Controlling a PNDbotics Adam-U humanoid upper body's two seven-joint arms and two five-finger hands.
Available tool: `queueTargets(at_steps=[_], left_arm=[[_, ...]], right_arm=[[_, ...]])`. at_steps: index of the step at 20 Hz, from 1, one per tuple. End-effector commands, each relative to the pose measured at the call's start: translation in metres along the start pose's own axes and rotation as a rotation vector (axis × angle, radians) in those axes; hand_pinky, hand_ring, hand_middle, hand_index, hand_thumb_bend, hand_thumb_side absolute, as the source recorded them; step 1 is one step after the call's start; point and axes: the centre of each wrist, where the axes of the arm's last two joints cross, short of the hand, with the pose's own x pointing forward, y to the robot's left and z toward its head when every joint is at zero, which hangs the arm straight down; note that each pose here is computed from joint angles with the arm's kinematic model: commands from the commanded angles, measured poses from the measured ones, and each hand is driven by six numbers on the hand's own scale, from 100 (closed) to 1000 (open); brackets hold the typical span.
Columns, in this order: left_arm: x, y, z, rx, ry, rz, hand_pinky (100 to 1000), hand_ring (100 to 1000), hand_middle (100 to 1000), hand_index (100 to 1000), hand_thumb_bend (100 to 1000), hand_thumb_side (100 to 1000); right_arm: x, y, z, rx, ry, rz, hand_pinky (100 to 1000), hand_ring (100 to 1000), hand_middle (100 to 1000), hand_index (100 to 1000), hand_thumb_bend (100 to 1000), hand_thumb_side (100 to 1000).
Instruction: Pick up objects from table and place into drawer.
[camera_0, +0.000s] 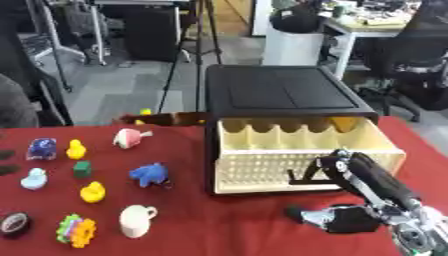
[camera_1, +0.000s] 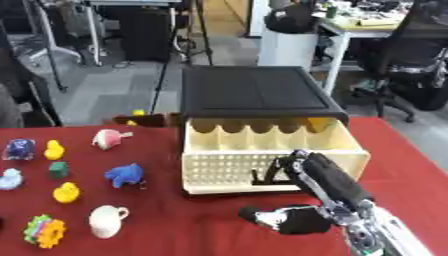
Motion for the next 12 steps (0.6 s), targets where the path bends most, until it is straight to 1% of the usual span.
queueTargets(at_steps=[1, 4, 5, 6, 7, 12], left_arm=[[0.005, 0.008, -0.004, 0.005, -0.019, -0.026, 735, 795, 872, 876, 1000, 1000], [0.005, 0.009, -0.004, 0.008, -0.017, -0.029, 735, 795, 872, 876, 1000, 1000], [0.005, 0.009, -0.004, 0.009, -0.017, -0.029, 735, 795, 872, 876, 1000, 1000], [0.005, 0.010, -0.004, 0.010, -0.017, -0.030, 735, 795, 871, 876, 1000, 1000], [0.004, 0.010, -0.004, 0.010, -0.016, -0.031, 735, 795, 872, 876, 1000, 1000], [0.004, 0.010, -0.003, 0.011, -0.014, -0.034, 735, 795, 871, 876, 1000, 1000]], right_arm=[[0.000, -0.014, 0.002, -0.040, 0.000, 0.031, 100, 100, 124, 648, 683, 727], [-0.003, -0.017, 0.006, -0.062, 0.026, 0.043, 100, 100, 146, 703, 681, 730], [-0.004, -0.018, 0.008, -0.071, 0.035, 0.047, 100, 100, 151, 707, 681, 730], [-0.005, -0.019, 0.009, -0.080, 0.043, 0.051, 100, 100, 161, 724, 664, 736], [-0.006, -0.020, 0.011, -0.088, 0.050, 0.055, 100, 100, 163, 727, 680, 732], [-0.007, -0.027, 0.016, -0.132, 0.063, 0.066, 100, 100, 183, 753, 674, 730]])
